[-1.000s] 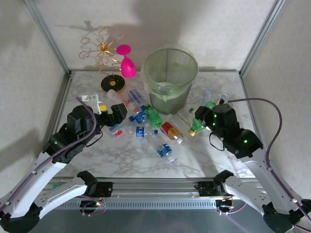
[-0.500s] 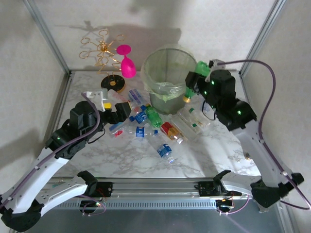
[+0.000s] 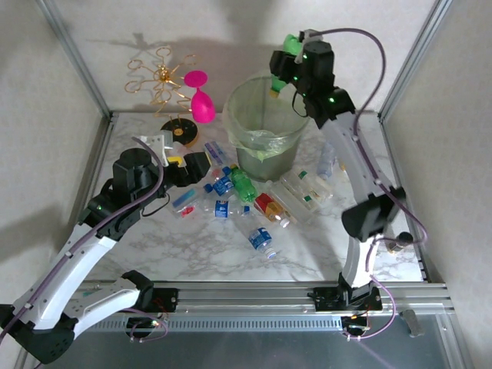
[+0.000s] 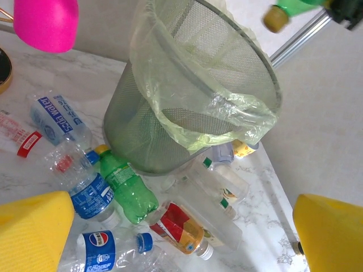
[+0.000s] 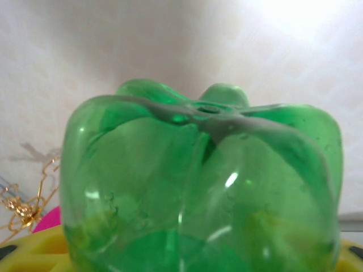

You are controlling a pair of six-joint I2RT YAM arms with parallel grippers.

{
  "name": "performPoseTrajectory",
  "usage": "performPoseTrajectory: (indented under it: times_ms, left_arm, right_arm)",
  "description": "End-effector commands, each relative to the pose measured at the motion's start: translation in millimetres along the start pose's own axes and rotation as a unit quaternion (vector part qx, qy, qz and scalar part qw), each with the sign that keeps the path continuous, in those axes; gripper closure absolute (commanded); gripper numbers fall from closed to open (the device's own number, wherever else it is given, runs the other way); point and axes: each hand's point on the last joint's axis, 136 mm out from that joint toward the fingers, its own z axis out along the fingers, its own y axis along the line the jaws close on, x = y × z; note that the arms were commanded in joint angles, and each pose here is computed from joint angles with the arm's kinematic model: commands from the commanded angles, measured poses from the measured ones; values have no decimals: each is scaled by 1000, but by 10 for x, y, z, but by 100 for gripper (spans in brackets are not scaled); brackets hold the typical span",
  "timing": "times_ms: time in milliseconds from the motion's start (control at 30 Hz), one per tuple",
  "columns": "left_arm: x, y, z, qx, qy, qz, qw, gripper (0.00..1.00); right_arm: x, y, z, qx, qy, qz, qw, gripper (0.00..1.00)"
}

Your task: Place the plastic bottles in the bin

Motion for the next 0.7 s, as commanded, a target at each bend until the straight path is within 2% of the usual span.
performPoseTrajectory:
  times_ms: [0,133,400,667]
  left_arm:
    - [17,45,26,3,1,-4,1000,1]
    - [84,138,73,-9,8,-3,1000,1]
    - [110,197,96,-17,7,-1,1000,1]
    - [132,248,90,-27,6,4,1000,1]
  right_arm:
    - [310,101,272,-41,55,-7,998,59]
    - [762,203,509,-85,103,-2,991,59]
    - [1738,5,799,-73,203,1,976,60]
    - [2151,43,656,-71,233,-14,970,59]
